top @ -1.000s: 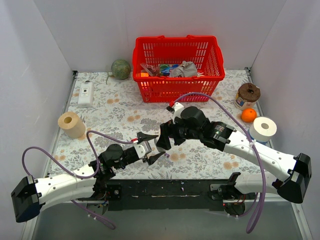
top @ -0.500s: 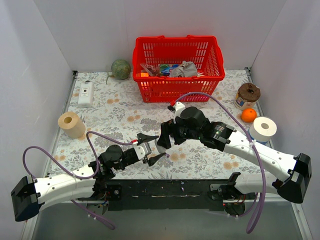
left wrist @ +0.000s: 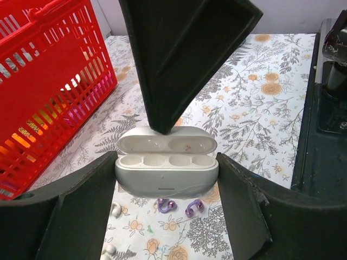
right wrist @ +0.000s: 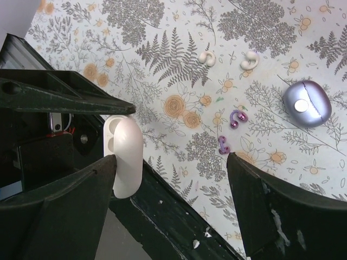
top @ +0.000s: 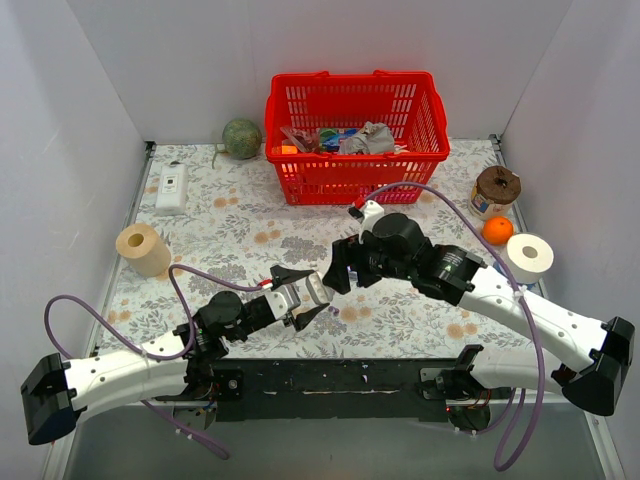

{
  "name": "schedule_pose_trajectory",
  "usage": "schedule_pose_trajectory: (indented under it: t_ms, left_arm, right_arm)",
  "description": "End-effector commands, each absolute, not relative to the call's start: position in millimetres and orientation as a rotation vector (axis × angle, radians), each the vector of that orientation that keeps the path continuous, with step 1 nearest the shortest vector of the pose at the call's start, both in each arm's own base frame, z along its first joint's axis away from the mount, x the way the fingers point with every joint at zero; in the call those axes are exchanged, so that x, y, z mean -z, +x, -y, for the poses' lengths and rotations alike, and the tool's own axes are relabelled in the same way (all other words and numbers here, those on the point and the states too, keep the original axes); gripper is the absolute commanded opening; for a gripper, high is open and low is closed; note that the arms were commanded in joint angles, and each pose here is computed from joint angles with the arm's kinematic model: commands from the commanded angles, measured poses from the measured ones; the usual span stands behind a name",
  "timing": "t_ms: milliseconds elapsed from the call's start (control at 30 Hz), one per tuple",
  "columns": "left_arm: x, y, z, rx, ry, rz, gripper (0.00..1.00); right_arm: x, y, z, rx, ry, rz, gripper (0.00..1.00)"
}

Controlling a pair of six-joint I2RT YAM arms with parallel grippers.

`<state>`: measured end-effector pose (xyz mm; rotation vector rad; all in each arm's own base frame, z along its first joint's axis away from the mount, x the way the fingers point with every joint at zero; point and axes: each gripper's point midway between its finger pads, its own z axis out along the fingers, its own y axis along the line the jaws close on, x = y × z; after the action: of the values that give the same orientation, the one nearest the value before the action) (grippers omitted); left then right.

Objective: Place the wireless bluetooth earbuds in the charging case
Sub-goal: Open the charging case.

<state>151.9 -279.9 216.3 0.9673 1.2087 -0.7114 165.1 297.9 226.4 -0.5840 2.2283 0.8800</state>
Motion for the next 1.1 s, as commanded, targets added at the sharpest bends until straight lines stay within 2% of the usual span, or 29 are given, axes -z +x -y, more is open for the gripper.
schedule_pose_trajectory:
  t_ms: [0, 233, 500, 1067]
  left_arm:
    - [-240.8, 154.4, 276.7, 0.697, 0.92, -1.152, 0.0]
    - [-237.8, 154.3, 276.1, 0.697, 0.921, -1.16, 0.0]
    - [-235.0, 156.8, 279.4, 0.684, 0.94, -1.171, 0.0]
    - [-241.1, 154.5, 278.1, 0.705, 0.92, -1.161, 0.0]
  right_arm:
    - [-222.5, 170.2, -282.3, -0.809, -0.527, -2.247, 0.89]
    - [-263.4, 163.3, -295.2, -0.981, -0.554, -2.093, 0.88]
    - [-270.1, 155.7, -315.7, -1.056, -0.666, -2.066, 0.88]
    - [-235.9, 175.4, -301.8, -0.862, -0.58, -2.19, 0.86]
